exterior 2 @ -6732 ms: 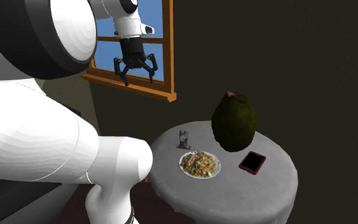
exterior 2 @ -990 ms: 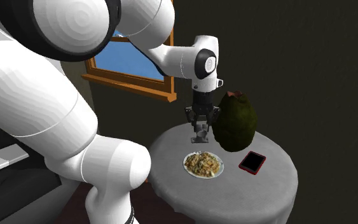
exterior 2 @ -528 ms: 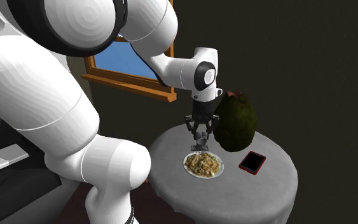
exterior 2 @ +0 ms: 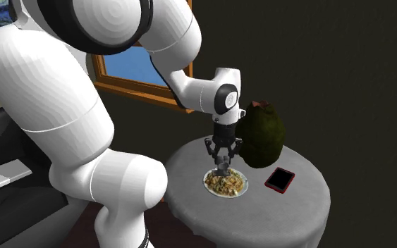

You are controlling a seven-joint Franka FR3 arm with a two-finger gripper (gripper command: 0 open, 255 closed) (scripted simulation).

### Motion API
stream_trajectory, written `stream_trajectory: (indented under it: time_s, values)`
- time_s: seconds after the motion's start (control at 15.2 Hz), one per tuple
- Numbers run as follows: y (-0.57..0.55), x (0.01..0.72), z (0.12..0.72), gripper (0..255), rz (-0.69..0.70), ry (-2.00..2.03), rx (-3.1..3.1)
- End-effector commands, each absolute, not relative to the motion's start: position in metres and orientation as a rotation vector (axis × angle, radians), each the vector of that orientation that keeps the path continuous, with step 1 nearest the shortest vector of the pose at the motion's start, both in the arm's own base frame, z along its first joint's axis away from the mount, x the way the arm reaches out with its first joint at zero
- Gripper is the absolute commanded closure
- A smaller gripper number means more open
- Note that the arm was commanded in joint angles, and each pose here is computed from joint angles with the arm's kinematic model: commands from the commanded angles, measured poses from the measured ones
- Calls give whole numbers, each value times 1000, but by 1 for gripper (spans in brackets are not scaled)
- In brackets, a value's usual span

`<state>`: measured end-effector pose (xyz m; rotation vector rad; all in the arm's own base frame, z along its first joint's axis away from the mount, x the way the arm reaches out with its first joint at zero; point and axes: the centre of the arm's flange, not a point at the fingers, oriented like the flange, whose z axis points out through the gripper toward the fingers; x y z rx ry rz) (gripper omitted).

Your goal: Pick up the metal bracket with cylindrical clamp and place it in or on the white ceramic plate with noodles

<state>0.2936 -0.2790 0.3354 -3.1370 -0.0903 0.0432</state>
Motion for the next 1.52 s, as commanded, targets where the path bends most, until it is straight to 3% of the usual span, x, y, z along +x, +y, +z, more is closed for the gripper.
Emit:
stream_trajectory:
  time_s: [0.0,0.4,0.46,0.79,1.06,1.45]
  values:
    - [-279,294,330,255,42,-90,-3138]
    - [-279,294,330,255,42,-90,-3138]
    - [-279,294,330,0,42,-90,-3138]
    - [-279,294,330,0,42,-90,-3138]
    - [-279,295,380,0,42,-90,-3138]
    - [-279,295,380,0,42,-90,-3138]
